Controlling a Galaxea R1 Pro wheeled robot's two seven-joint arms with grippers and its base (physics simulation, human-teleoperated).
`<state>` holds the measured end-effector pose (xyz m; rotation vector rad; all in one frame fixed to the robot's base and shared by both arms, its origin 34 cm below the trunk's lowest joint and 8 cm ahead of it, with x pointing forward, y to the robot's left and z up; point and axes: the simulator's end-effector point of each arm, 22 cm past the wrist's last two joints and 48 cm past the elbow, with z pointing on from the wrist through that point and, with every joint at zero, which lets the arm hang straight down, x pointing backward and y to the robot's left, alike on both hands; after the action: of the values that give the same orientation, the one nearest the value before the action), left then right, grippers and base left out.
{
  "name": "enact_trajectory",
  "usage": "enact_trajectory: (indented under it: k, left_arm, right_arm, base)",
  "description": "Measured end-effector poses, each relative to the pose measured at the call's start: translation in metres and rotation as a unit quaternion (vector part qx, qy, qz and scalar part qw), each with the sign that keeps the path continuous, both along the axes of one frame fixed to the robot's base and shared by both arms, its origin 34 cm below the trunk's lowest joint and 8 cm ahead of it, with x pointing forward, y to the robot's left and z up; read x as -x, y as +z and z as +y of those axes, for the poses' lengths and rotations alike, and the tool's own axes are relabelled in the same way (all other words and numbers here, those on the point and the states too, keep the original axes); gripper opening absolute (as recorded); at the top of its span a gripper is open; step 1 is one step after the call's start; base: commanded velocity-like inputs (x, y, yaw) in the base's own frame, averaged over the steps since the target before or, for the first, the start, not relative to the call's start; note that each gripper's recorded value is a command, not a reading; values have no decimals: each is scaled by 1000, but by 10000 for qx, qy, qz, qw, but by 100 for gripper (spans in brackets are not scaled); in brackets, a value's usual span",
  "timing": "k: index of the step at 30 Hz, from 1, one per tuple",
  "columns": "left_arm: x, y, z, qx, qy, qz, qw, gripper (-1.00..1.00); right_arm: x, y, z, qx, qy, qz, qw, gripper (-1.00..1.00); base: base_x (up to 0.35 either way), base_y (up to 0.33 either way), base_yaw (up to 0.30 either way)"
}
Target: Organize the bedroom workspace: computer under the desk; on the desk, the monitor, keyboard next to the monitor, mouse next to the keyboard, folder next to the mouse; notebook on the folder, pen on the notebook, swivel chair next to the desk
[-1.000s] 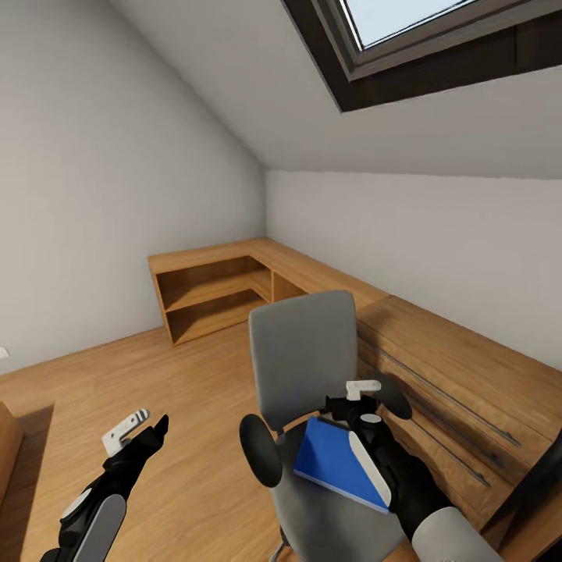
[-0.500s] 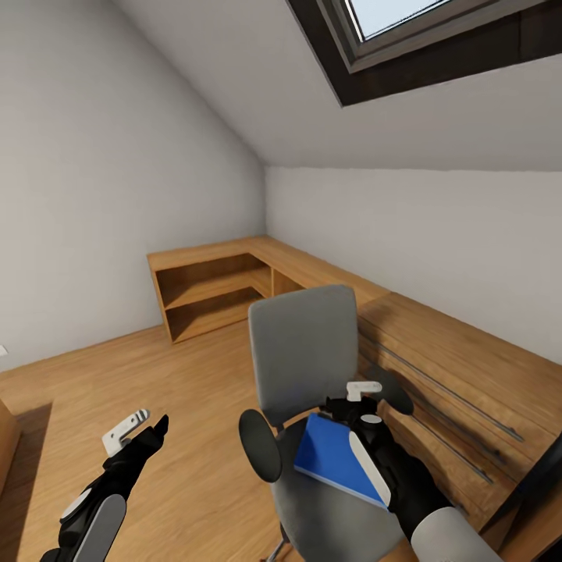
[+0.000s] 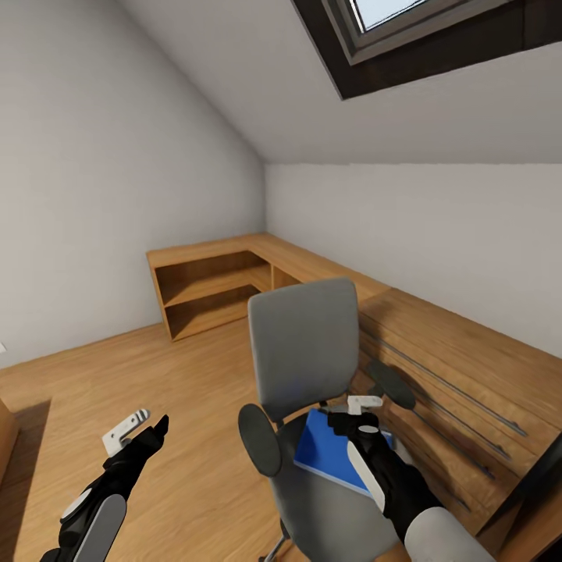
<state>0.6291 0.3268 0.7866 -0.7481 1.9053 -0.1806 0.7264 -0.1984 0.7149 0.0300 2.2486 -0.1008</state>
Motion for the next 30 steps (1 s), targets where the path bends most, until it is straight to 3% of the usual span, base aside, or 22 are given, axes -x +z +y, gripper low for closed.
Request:
enact_trajectory:
  k: [7,15,30]
  left_arm:
    - [1,-13,0,1,-5,3,10000,100]
    - [2,-27,0,1,-5,0,10000,100]
    - [5,-54,-1,7,-7,-4,10000,100]
  right_arm:
    - [-17,-15,-13,38,-208,-268,9994,100]
    - [-30,-29,-27,123,-332,-257,9990,100]
    - [-27,-58,-55,-253,-909,-234,9953,100]
  base:
    - [0,0,0]
    - [0,0,0]
    - [0,0,0]
